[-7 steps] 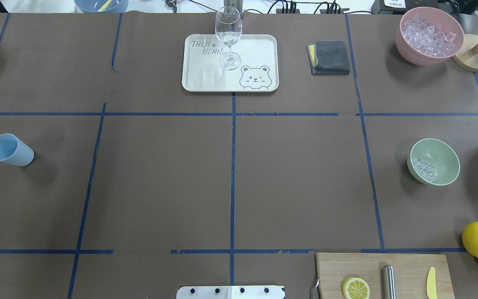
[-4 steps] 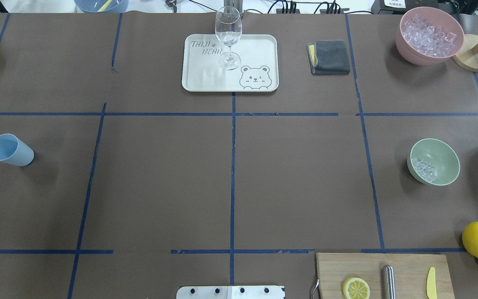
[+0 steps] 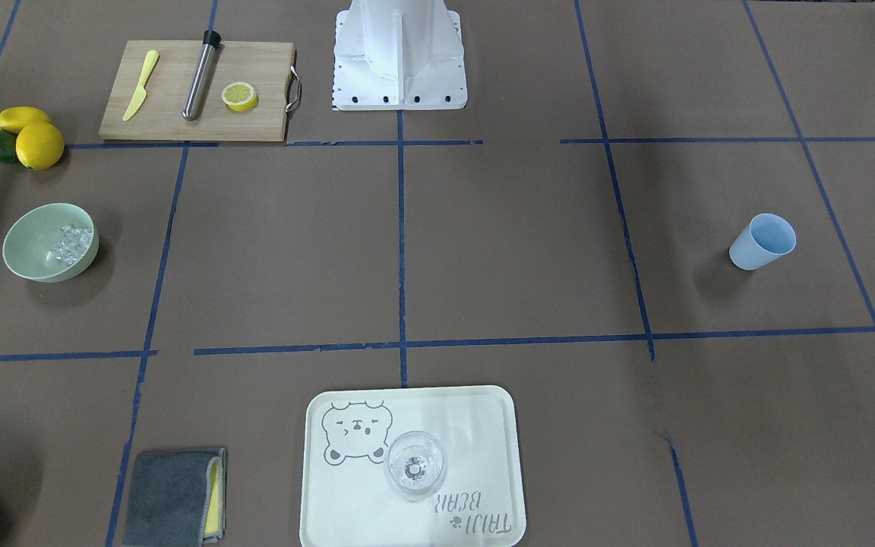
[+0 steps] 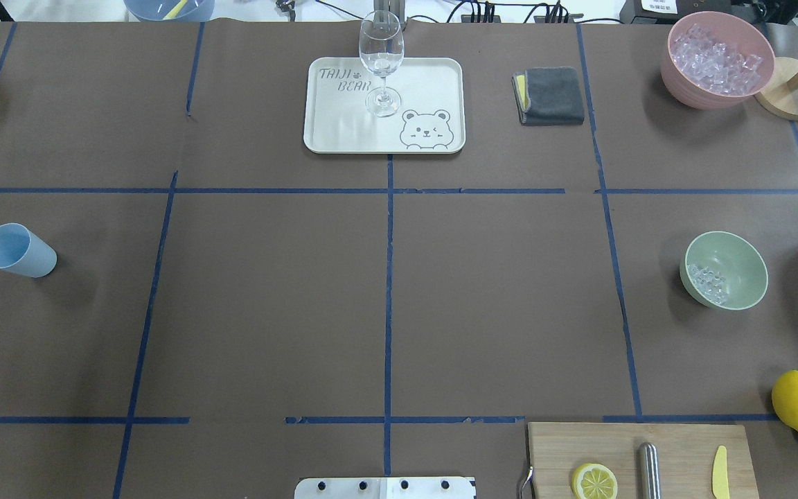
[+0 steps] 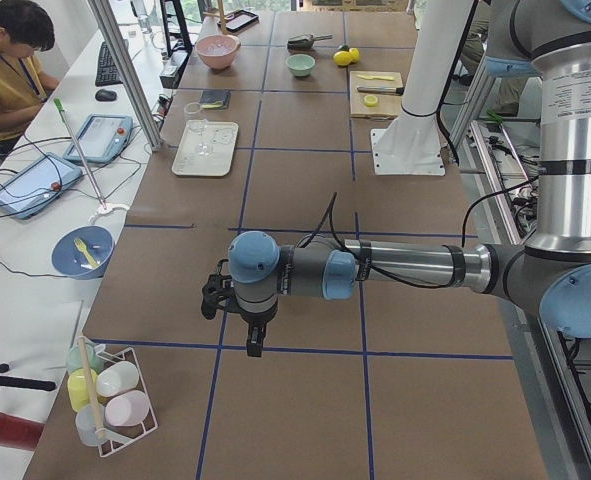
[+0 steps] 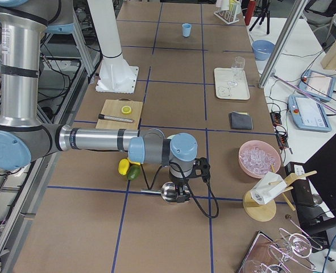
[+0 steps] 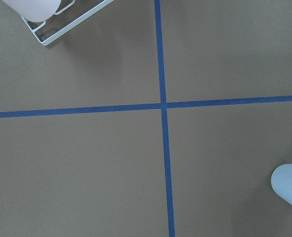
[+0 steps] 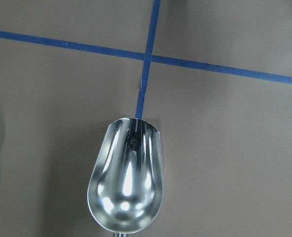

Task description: Pour ice into bowl

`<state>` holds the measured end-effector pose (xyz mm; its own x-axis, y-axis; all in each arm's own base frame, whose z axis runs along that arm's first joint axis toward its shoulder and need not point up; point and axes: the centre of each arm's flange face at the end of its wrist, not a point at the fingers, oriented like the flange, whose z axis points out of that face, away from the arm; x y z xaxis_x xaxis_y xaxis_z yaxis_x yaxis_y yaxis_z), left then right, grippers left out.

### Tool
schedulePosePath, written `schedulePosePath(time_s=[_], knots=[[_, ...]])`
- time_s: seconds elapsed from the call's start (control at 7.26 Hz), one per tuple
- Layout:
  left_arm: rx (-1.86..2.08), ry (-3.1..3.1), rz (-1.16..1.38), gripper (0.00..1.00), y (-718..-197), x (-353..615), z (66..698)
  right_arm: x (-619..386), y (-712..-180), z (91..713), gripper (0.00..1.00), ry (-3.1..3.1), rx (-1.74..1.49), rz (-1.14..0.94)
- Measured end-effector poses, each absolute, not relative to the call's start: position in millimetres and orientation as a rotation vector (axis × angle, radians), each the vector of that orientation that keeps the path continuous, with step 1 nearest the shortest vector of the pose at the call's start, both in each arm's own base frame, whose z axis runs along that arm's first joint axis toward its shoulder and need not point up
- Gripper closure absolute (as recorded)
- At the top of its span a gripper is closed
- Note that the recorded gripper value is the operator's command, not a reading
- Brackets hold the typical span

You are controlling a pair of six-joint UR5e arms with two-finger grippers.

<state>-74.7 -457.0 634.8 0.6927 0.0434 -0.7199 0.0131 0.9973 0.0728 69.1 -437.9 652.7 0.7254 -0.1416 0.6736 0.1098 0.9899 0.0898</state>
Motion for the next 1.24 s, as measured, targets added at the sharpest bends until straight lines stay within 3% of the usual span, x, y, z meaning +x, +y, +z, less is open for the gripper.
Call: schedulePosePath(time_s=[1.24], knots=[[0.06,0.81,0.016,0.0,-447.2,-71.7,642.5,58.5,-437.2,654.8,0.0,-0.754,0.033,-0.161]])
